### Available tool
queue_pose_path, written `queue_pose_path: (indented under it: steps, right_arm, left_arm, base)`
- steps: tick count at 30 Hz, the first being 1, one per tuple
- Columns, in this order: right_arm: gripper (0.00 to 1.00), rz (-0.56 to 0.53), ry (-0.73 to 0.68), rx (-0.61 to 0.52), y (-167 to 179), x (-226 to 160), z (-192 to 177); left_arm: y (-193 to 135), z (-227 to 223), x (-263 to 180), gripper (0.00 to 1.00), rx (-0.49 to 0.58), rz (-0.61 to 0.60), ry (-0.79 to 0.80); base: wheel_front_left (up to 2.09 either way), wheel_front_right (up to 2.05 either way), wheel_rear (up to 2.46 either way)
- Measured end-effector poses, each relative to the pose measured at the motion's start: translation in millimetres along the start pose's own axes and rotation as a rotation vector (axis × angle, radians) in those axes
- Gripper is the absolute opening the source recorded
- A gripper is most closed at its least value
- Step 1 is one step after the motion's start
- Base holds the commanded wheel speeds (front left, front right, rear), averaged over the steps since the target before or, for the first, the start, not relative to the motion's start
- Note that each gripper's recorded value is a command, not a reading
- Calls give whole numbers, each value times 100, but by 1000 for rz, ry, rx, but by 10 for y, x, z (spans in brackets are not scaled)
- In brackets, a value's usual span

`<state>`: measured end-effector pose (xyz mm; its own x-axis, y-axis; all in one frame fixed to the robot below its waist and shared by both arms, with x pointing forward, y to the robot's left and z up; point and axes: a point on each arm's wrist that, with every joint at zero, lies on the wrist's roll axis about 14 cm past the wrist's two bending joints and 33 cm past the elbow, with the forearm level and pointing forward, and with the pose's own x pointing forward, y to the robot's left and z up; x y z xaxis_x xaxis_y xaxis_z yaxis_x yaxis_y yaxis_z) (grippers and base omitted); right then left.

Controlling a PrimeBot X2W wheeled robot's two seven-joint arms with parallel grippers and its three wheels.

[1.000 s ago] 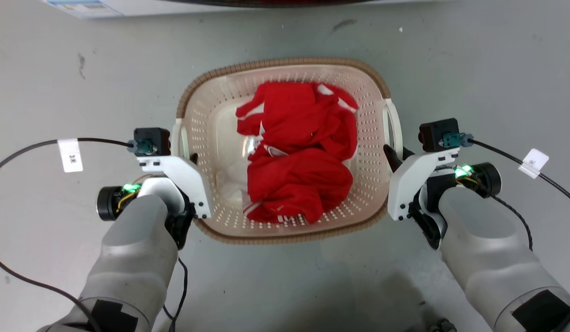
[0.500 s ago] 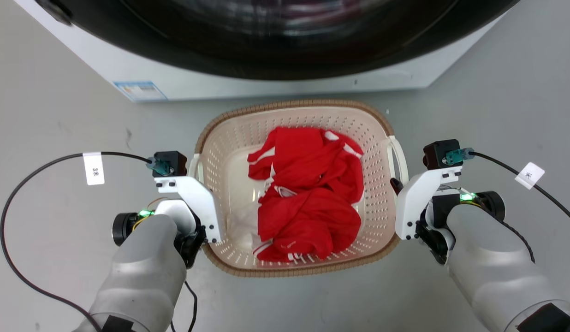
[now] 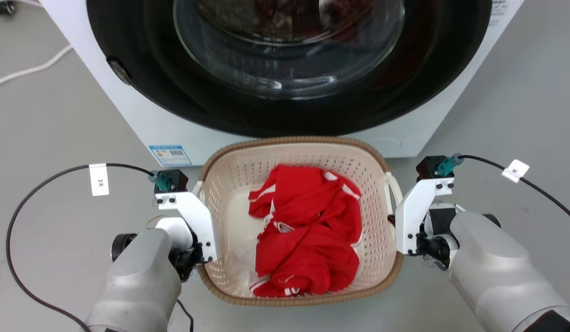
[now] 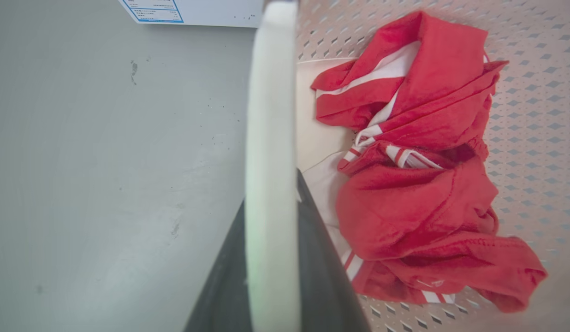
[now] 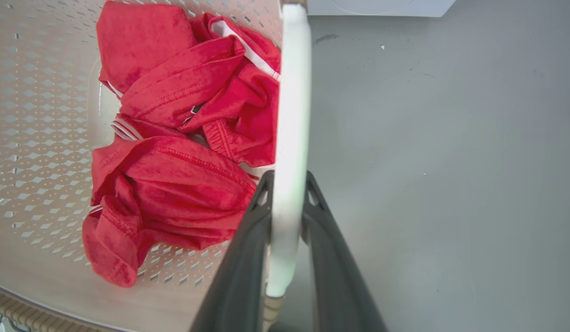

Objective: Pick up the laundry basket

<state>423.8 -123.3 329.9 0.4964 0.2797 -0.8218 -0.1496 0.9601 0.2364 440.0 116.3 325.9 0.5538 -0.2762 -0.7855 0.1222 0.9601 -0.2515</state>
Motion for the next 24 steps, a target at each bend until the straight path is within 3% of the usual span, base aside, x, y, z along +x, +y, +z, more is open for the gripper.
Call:
queue_pose_path:
  steps: [24]
  right_arm:
    - [0,19,135,44,168,-548,-368]
  left_arm:
    - [-100,-346,-593,0,-14,-13,120]
  base:
    - [0,0,0]
